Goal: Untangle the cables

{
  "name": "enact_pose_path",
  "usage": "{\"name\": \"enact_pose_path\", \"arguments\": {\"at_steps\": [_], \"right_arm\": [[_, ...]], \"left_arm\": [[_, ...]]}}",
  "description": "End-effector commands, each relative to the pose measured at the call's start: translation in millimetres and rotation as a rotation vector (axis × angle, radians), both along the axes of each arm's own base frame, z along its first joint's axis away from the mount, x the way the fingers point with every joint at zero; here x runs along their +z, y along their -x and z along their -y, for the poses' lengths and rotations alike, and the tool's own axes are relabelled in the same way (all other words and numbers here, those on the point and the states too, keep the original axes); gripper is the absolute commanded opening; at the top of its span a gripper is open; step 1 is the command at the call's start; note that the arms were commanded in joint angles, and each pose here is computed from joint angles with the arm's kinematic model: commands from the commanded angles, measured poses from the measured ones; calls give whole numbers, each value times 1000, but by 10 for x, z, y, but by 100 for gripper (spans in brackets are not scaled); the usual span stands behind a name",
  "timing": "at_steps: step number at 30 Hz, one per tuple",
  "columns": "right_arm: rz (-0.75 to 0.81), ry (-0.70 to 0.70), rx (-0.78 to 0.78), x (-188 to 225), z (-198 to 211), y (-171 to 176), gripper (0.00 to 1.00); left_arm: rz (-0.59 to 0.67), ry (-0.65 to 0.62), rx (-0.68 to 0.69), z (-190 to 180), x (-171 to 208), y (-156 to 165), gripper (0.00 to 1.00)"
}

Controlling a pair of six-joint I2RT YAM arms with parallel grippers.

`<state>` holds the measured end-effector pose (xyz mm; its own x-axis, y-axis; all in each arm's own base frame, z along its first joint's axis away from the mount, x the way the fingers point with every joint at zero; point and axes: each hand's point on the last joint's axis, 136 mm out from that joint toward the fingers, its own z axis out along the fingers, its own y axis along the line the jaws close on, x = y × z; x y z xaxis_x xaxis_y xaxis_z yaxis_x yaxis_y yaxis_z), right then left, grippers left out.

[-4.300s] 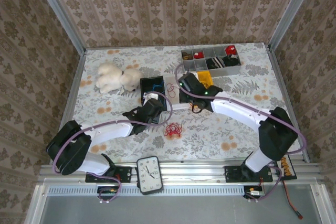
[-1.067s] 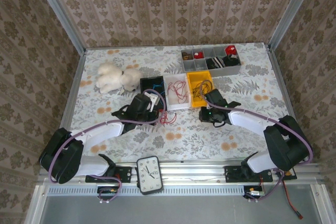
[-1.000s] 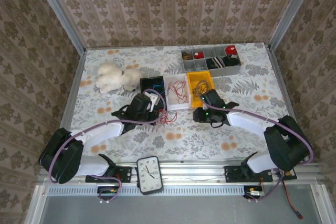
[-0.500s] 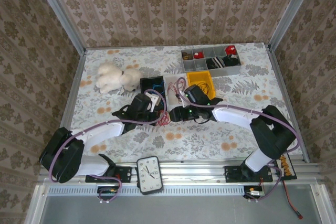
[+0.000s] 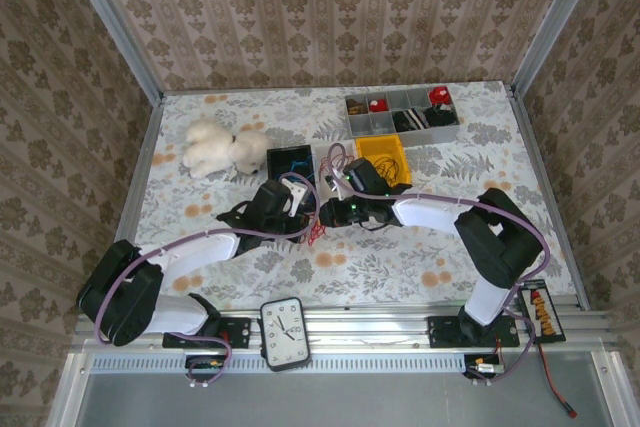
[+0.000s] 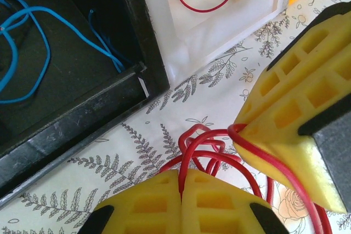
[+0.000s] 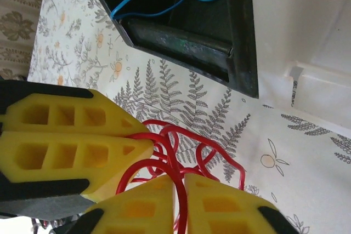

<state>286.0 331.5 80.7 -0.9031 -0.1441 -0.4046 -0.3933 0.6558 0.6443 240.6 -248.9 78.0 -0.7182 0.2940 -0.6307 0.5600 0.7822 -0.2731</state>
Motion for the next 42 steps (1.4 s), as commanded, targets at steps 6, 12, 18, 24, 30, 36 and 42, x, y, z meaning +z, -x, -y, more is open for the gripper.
{"name": "enact_pose_path", "arguments": {"at_steps": [6,12,18,24,30,36,42], "right_arm": [[63,-70,-45,353,184,-3,5],[114,-100,-142,679,613,-59,5],[172,-157,-211,1026,842,-152,6],[242,-123,-311,1251,920,-422,7],[294,81,-456,1067,1090,-960,8],[290,189,-481,859,1027,-1434,34],[303,190,-505,952,1055,-1477,47]], "left_arm": [[16,8,-25,40,68,1,51],[63,54,8,-28,246,-14,76],[65,65,-7,0,248,5,78],[72,40,46,-63,191,-70,78],[56,33,42,-65,131,-64,76],[35,14,-55,85,102,36,73],[22,-33,-159,322,20,95,73]]}}
